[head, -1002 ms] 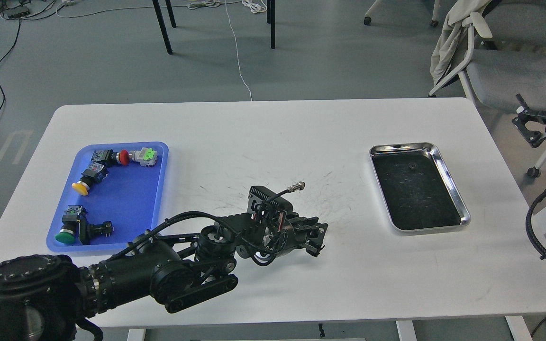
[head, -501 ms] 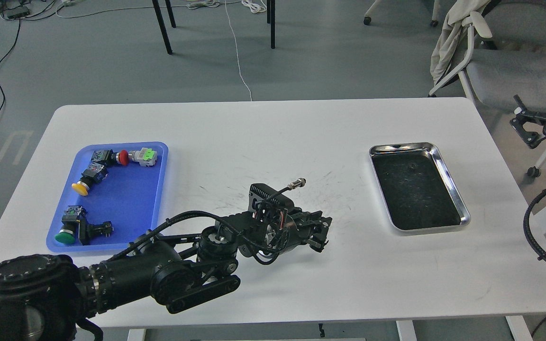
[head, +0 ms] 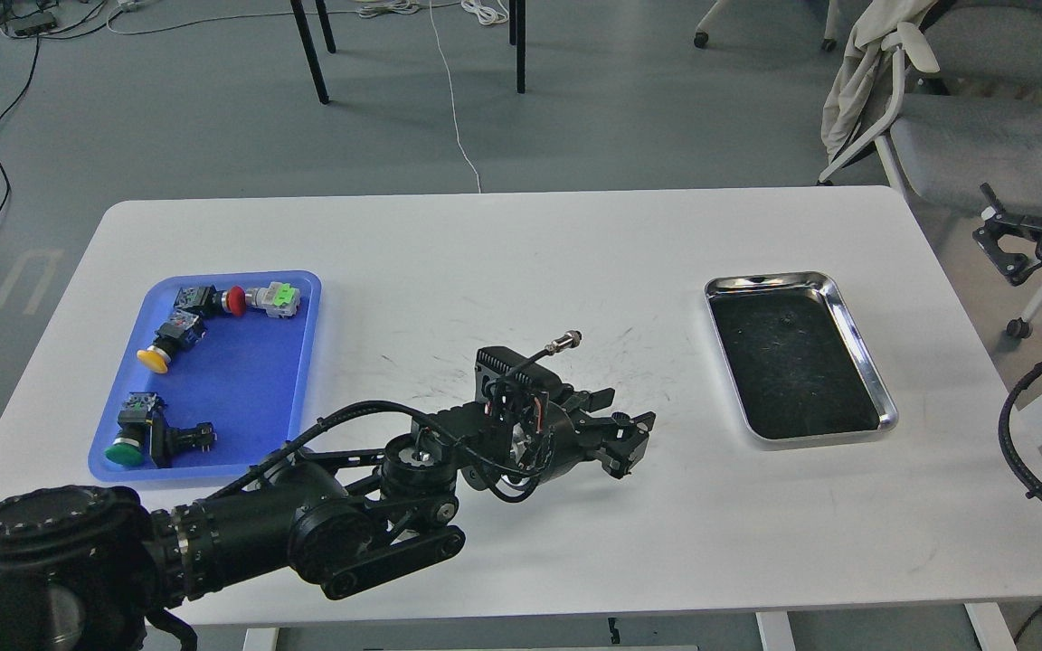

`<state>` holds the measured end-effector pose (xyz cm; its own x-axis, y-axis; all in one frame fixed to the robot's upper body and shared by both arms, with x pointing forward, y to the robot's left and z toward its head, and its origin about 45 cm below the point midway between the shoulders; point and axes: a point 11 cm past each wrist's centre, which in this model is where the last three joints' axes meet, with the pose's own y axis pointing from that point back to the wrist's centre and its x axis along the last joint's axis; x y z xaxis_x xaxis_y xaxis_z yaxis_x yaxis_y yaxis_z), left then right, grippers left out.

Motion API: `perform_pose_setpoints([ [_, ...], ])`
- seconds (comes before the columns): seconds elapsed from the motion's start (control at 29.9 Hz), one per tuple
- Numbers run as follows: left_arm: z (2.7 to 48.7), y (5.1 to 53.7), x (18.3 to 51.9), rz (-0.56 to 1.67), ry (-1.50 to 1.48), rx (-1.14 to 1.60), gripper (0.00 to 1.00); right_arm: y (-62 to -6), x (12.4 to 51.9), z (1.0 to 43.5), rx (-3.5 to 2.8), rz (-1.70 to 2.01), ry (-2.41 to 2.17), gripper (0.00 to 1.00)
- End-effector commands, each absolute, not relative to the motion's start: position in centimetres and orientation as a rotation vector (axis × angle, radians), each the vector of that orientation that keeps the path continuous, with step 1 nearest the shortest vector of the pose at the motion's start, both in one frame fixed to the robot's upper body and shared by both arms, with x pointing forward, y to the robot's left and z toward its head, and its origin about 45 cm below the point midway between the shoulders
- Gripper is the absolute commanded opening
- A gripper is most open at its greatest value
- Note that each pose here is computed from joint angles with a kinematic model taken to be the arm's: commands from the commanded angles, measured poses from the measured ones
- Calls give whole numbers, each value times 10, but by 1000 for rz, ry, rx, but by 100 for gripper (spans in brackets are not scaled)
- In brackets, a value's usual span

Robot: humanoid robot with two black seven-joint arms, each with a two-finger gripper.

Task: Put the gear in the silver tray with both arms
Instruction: 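Lift the second gear and carry it to the table center, then open the left gripper to set the gear down, withdraw left arm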

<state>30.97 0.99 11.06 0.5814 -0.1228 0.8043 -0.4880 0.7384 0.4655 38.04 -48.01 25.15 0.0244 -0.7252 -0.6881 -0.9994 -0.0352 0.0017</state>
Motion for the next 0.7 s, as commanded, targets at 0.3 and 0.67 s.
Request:
perform_pose_setpoints([
  [0.3,132,10,330,401,-880,662,96,-478,383,255,-1819,717,1739,96],
  [0.67,241,32,416,804,-668,432,98,-457,403,286,-1885,666,1647,96],
])
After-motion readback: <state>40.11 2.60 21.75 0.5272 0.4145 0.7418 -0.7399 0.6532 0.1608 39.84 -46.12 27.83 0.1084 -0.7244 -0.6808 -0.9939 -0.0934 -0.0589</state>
